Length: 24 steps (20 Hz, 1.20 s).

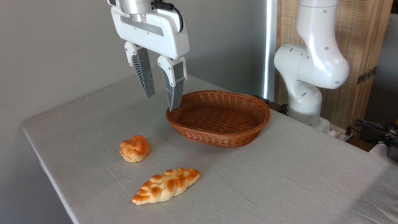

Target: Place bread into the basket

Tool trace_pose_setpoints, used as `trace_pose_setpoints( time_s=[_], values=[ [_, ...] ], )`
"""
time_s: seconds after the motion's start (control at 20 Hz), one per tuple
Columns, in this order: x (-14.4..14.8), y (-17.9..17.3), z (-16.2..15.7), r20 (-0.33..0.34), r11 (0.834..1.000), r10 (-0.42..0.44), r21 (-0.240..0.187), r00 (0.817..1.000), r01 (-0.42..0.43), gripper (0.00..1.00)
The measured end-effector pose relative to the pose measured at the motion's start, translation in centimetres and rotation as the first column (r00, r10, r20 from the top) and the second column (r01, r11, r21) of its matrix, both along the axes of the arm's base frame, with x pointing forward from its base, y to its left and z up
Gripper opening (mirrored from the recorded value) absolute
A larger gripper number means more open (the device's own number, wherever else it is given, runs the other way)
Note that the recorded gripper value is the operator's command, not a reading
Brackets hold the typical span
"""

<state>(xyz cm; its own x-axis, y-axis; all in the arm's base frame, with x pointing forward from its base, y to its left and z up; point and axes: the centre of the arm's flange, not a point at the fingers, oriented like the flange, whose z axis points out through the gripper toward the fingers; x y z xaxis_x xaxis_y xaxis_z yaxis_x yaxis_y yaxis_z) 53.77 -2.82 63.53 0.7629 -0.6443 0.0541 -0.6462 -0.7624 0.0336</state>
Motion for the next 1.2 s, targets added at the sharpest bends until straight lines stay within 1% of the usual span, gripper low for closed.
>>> trace_pose_setpoints(
  time_s=[1.2],
  values=[
    [0.00,0.00,-0.06,-0.001,1.000,-0.012,0.000,1.000,0.012,1.00]
  ],
)
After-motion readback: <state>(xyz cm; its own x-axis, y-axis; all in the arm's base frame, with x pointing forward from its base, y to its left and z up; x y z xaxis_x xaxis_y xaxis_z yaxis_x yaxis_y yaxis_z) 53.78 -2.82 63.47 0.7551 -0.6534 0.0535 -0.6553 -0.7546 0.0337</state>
